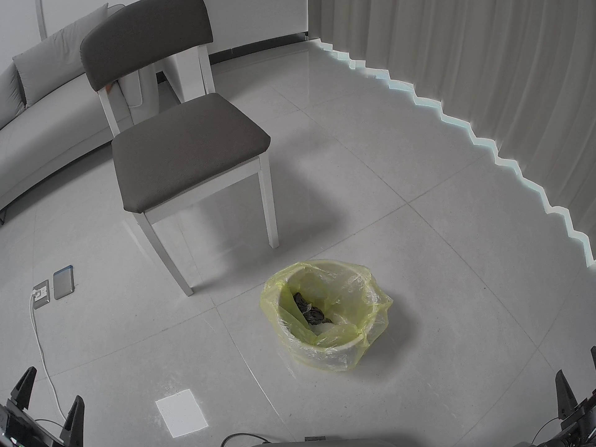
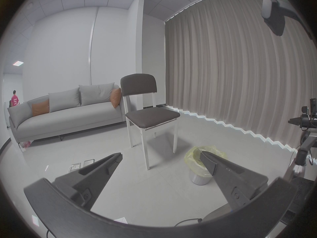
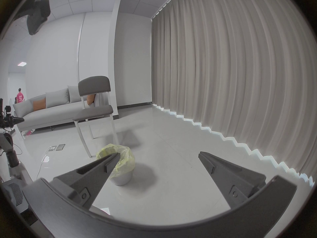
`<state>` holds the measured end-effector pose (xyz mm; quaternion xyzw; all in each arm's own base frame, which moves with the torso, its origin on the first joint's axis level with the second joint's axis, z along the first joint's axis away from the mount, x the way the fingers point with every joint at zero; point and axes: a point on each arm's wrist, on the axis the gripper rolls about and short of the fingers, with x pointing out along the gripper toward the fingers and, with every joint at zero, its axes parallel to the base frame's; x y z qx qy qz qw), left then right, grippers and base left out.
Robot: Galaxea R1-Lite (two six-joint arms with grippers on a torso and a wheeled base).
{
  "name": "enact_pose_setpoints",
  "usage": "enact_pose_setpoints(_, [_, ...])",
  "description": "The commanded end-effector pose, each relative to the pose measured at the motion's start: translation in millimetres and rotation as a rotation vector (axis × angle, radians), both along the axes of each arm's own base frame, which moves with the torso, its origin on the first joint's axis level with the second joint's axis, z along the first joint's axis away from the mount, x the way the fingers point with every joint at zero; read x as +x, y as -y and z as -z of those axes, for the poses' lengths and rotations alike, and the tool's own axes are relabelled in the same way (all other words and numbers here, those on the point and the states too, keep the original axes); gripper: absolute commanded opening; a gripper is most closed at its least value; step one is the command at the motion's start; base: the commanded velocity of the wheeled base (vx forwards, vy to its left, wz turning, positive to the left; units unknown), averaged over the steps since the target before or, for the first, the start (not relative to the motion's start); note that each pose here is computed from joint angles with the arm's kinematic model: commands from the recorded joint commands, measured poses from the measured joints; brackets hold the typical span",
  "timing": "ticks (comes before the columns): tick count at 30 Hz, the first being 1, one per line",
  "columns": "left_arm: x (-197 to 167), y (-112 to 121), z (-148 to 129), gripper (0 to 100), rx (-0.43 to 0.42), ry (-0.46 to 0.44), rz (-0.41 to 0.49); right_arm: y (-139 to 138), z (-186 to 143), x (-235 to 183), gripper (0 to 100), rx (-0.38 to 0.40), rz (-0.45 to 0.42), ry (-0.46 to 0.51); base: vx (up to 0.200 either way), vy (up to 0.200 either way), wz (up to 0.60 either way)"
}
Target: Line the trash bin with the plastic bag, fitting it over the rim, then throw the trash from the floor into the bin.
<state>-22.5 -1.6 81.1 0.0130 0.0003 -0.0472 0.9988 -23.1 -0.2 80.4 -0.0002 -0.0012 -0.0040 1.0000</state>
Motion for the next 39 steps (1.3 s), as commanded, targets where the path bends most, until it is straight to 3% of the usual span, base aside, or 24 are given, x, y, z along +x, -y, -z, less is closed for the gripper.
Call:
enact_pose_setpoints(1, [3.4, -0.3, 4.4, 100, 0.001, -0.046, 0.001, 0.1, 4.6, 0.3, 100, 0.019, 0.003, -0.004, 0.0, 0.0, 0.0])
enact_pose_setpoints(4, [3.0, -0.4, 4.5, 100, -0.004, -0.041, -0.006, 0.3, 4.6, 0.3, 100, 0.023, 0.013, -0.004, 0.0, 0.0, 0.0])
enact_pose_setpoints(5, [0.0, -0.4, 4.8, 100, -0.011, 0.003, -0.029, 0.6, 4.6, 0.3, 100, 0.028, 0.027, -0.003, 0.0, 0.0, 0.0])
enact_pose_setpoints(8, [-0.1, -1.9, 4.8, 100, -0.02, 0.007, -0.111, 1.1, 4.5, 0.2, 100, 0.037, 0.049, 0.0, 0.0, 0.0, 0.0])
enact_pose_setpoints(39, [-0.1, -1.8, 4.9, 100, -0.022, 0.006, -0.104, 0.6, 4.8, 0.3, 100, 0.003, 0.027, -0.005, 0.0, 0.0, 0.0])
